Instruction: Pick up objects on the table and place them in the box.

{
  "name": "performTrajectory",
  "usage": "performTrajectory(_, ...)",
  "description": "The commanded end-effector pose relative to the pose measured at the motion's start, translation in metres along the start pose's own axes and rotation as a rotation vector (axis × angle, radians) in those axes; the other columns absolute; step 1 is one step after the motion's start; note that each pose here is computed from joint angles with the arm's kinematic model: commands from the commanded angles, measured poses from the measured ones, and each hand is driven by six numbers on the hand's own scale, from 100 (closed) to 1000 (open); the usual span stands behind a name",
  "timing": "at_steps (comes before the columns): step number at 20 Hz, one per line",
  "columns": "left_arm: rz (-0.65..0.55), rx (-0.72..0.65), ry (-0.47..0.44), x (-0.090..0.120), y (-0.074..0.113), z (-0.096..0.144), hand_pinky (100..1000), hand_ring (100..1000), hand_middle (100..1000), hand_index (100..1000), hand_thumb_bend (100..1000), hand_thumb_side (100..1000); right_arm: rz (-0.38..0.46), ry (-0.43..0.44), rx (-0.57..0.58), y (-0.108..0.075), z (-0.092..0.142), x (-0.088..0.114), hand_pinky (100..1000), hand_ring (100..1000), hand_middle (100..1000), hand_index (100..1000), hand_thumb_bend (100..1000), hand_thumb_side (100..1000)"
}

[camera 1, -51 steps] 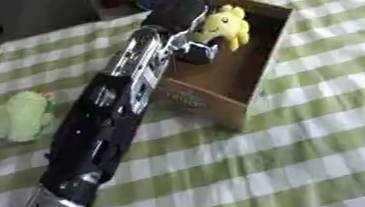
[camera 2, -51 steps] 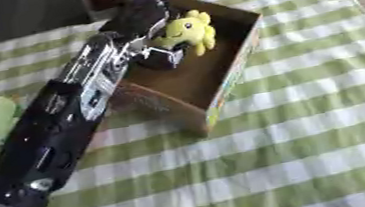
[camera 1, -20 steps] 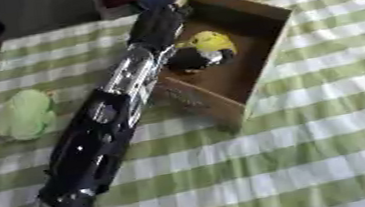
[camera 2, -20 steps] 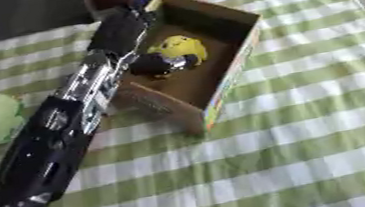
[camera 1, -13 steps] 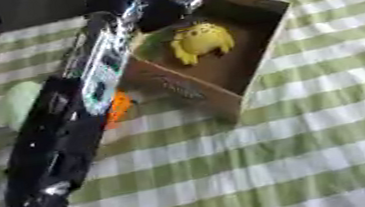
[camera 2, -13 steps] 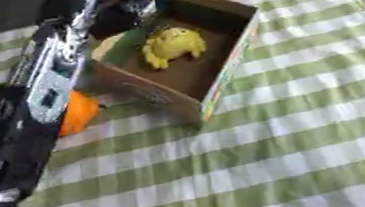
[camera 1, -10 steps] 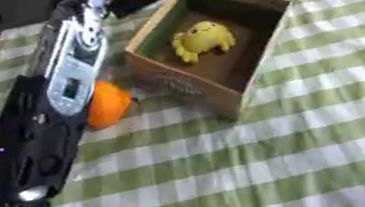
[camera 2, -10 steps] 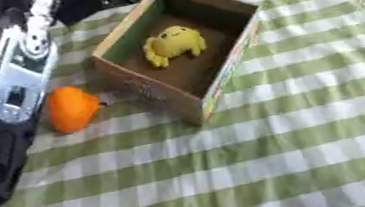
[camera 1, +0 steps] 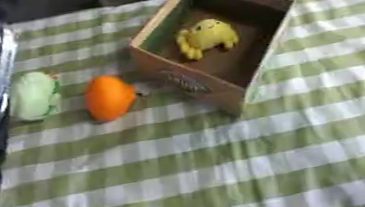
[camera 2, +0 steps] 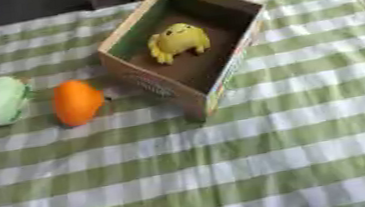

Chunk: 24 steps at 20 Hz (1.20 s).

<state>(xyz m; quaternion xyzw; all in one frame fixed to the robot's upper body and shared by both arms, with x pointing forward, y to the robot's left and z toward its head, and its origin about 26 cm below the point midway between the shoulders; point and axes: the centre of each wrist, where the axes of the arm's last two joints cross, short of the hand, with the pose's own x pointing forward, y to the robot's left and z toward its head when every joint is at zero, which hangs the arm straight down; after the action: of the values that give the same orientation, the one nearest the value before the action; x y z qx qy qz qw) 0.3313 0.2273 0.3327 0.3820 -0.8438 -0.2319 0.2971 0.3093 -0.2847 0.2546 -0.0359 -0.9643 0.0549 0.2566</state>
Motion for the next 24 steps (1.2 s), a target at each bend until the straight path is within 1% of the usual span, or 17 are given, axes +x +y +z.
performTrajectory(1,-0.078,0.020,0.030,-0.008,0.018,0.004,539,694,615,840,438,931,0.028,-0.032,0.007,-0.005,-0.006,0.009,752,751,581,867,100,1000)
performTrajectory(5,-0.191,-0.036,0.113,-0.028,0.017,0.011,544,724,683,864,447,941,0.033,-0.029,0.007,-0.005,-0.005,0.008,752,751,580,866,100,1000)
performTrajectory(6,-0.224,-0.063,0.130,-0.032,0.016,0.012,547,735,705,871,437,945,0.035,-0.029,0.008,-0.005,-0.005,0.008,752,751,580,866,100,1000)
performTrajectory(9,-0.342,-0.169,0.185,-0.050,0.013,0.013,556,751,725,874,414,948,0.041,-0.028,0.011,-0.006,-0.005,0.008,752,751,579,864,100,1000)
performTrajectory(10,-0.379,-0.204,0.202,-0.055,0.012,0.013,559,756,729,875,386,914,0.043,-0.027,0.013,-0.006,-0.005,0.008,753,751,578,864,100,1000)
performTrajectory(11,-0.413,-0.238,0.218,-0.061,0.012,0.012,561,758,732,876,425,950,0.046,-0.025,0.014,-0.006,-0.004,0.008,753,751,578,864,100,1000)
performTrajectory(13,-0.472,-0.307,0.253,-0.073,0.012,0.012,566,767,743,882,461,946,0.050,-0.020,0.013,-0.006,-0.003,0.008,753,751,578,864,100,1000)
performTrajectory(14,-0.497,-0.346,0.269,-0.079,0.011,0.012,569,772,750,887,501,953,0.052,-0.017,0.013,-0.007,-0.003,0.007,753,750,577,864,100,1000)
performTrajectory(16,-0.533,-0.415,0.294,-0.090,0.010,0.012,572,774,753,891,524,956,0.056,-0.013,0.013,-0.007,-0.002,0.007,753,750,577,864,100,1000)
performTrajectory(17,-0.553,-0.453,0.310,-0.097,0.010,0.013,580,788,768,904,612,962,0.058,-0.011,0.014,-0.007,-0.002,0.007,753,749,575,862,100,1000)
performTrajectory(18,-0.573,-0.488,0.325,-0.104,0.010,0.013,582,791,772,909,638,966,0.060,-0.009,0.014,-0.007,-0.002,0.007,753,749,575,862,100,1000)
performTrajectory(21,-0.634,-0.579,0.367,-0.121,0.011,0.013,587,801,783,918,683,972,0.062,-0.004,0.015,-0.007,-0.001,0.007,753,749,574,861,100,1000)
performTrajectory(24,-0.693,-0.644,0.398,-0.135,0.013,0.016,592,810,795,924,707,977,0.066,0.001,0.016,-0.008,0.000,0.006,753,748,573,860,100,1000)
